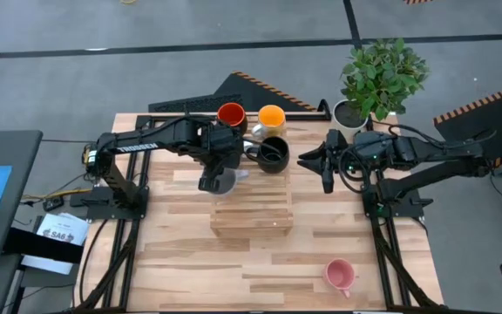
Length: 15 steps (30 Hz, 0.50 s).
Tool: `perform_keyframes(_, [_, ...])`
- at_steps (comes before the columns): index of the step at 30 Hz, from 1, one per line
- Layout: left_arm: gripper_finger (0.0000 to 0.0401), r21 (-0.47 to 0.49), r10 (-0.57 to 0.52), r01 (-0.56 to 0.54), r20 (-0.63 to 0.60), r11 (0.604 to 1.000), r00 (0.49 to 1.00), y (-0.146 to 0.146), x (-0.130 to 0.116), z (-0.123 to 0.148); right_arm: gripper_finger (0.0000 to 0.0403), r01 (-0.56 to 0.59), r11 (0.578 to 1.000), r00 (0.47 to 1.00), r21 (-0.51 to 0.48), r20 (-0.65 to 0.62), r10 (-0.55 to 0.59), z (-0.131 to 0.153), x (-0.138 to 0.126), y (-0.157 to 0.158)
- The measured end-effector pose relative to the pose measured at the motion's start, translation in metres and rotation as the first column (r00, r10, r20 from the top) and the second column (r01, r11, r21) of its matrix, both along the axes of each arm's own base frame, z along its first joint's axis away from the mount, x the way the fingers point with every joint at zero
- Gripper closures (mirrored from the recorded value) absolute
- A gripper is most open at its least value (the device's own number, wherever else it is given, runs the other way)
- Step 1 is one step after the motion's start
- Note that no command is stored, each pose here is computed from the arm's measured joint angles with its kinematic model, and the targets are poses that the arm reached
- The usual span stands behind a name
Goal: Place coffee mugs
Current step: Put the gray mug on the shelf
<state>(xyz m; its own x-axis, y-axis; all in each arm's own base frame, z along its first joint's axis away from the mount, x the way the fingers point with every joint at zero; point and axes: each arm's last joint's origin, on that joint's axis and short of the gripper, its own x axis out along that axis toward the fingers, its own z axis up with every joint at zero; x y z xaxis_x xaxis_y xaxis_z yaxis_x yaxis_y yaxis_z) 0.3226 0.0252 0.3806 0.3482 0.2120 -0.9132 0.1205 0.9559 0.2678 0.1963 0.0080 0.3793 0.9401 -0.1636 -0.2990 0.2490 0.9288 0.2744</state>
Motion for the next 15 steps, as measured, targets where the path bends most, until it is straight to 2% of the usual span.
perform_keyframes(5, [0.0351, -0.013, -0.034, 0.034, 0.007, 0.999, 0.999, -0.0006, 0.0011, 0.0002, 0.0286, 0.001, 1.000, 1.000, 0.002, 0.000, -0.001, 0.0000, 0.0000, 0.0000])
perform_keyframes(15, [0.0287, -0.003, -0.088, 0.088, 0.013, 0.996, 0.996, -0.0011, 0.0025, 0.0009, 0.0286, 0.001, 1.000, 1.000, 0.001, 0.000, -0.001, 0.0000, 0.0000, 0.0000])
